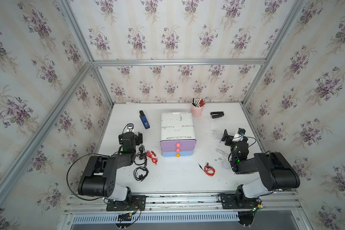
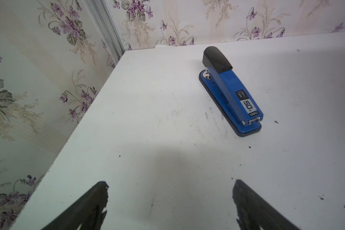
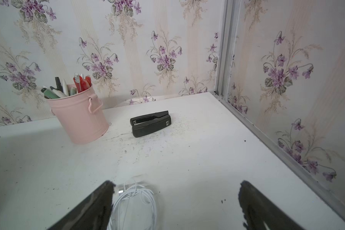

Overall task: Place the wired earphones into the drawer by color
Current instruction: Open the drawer in the storage box, then pick up the wired earphones from the center of the board, then place the wired earphones in the drawer.

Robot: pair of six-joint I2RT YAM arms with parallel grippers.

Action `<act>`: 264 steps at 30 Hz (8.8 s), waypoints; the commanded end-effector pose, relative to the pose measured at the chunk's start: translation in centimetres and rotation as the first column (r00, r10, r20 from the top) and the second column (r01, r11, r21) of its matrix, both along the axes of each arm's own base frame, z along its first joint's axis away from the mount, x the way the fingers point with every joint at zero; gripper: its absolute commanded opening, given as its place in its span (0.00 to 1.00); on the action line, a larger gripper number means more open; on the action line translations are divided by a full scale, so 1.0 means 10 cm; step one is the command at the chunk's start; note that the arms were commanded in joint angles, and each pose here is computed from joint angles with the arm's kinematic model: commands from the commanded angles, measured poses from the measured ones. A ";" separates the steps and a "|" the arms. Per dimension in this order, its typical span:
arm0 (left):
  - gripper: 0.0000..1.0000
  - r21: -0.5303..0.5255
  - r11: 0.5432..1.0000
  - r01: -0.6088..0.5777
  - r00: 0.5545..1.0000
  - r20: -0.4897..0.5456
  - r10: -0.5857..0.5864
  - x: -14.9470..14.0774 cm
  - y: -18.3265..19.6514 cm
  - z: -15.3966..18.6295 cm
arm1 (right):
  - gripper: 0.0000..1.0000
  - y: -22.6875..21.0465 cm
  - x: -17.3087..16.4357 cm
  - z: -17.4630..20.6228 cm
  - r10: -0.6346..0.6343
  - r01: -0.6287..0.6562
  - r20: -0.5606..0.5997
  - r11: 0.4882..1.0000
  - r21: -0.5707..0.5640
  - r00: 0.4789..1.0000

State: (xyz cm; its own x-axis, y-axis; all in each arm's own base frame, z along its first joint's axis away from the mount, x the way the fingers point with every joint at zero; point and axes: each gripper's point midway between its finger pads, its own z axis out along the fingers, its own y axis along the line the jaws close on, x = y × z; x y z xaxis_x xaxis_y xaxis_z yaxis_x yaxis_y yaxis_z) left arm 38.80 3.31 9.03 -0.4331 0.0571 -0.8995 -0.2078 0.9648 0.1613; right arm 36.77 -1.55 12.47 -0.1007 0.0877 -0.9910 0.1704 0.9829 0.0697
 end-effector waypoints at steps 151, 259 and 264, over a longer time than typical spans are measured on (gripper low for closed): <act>1.00 -0.560 0.607 0.564 0.759 0.062 -0.648 -2.92 -2.57 2.48 | 0.99 1.27 -1.00 1.04 0.320 -0.034 -0.655 0.911 0.411 0.684; 1.00 -0.616 0.784 -0.075 0.822 -0.483 -0.301 -1.75 -1.48 0.63 | 0.00 2.91 -1.88 0.88 0.655 -0.383 -0.641 0.755 0.533 0.400; 1.00 -0.623 0.778 -0.083 0.813 -0.494 -0.309 -1.69 -1.54 0.53 | 0.13 2.91 -1.80 0.75 0.626 -0.383 -0.666 0.778 0.498 0.406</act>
State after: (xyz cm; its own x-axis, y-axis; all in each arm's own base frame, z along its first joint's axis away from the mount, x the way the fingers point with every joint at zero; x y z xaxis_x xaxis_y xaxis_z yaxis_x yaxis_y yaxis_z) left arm 21.16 -11.36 14.30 -0.8795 -0.3085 -0.3623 -0.1670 0.9130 -0.3721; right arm 17.85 27.20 19.83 -0.9115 -0.0553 -0.4076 -0.2406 0.8753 0.4194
